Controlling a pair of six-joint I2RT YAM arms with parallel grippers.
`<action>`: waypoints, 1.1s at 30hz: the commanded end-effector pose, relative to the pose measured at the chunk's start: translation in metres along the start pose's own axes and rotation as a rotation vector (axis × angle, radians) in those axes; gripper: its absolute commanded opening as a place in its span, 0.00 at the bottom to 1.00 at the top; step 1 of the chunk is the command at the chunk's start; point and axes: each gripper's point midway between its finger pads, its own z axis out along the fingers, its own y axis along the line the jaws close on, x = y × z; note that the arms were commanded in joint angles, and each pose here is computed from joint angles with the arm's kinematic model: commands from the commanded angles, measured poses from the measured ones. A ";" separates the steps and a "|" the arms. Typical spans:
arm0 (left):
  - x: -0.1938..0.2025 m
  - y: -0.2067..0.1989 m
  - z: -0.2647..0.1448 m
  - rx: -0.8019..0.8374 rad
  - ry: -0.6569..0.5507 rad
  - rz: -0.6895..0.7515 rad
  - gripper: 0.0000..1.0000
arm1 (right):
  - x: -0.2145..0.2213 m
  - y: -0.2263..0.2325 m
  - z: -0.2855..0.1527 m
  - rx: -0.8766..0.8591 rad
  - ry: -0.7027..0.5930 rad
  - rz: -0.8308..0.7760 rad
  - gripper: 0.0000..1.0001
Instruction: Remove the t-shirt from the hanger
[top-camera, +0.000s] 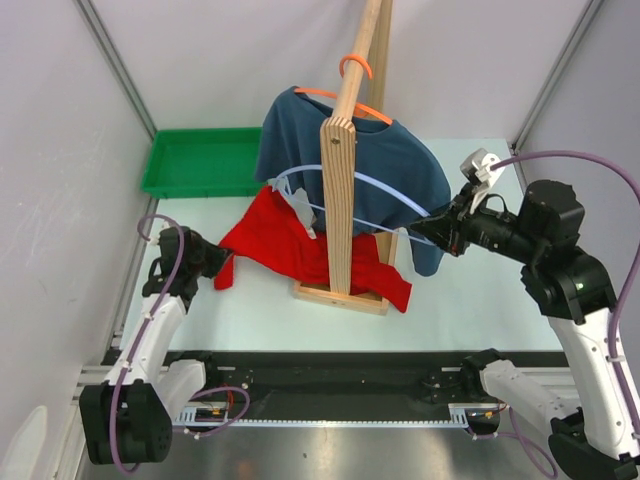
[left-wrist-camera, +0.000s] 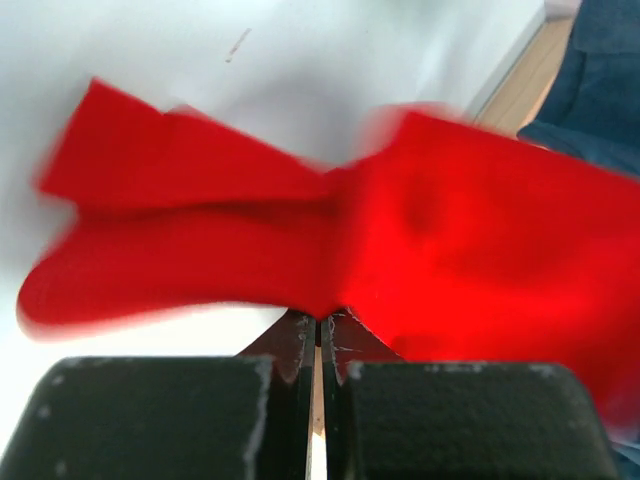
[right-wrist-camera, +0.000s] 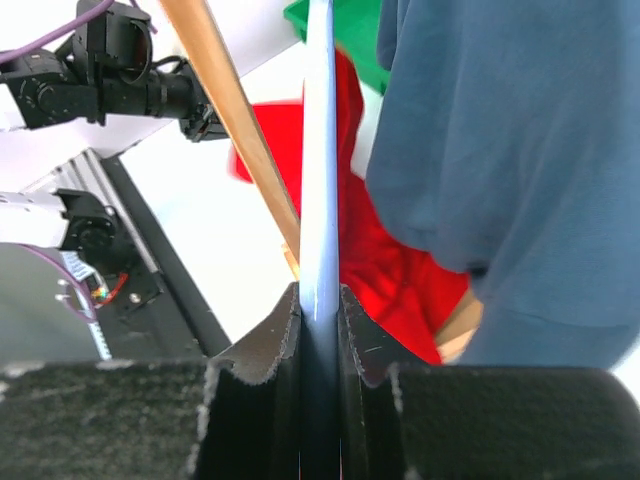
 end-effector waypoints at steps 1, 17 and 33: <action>-0.020 -0.006 -0.006 -0.002 -0.082 -0.018 0.00 | -0.022 0.002 -0.019 0.041 -0.057 -0.127 0.00; -0.009 -0.019 -0.021 0.099 -0.042 0.049 0.00 | -0.099 0.015 0.007 -0.119 -0.183 -0.193 0.00; -0.011 -0.030 -0.031 0.137 -0.046 0.083 0.00 | -0.111 0.031 -0.021 -0.092 -0.257 -0.209 0.00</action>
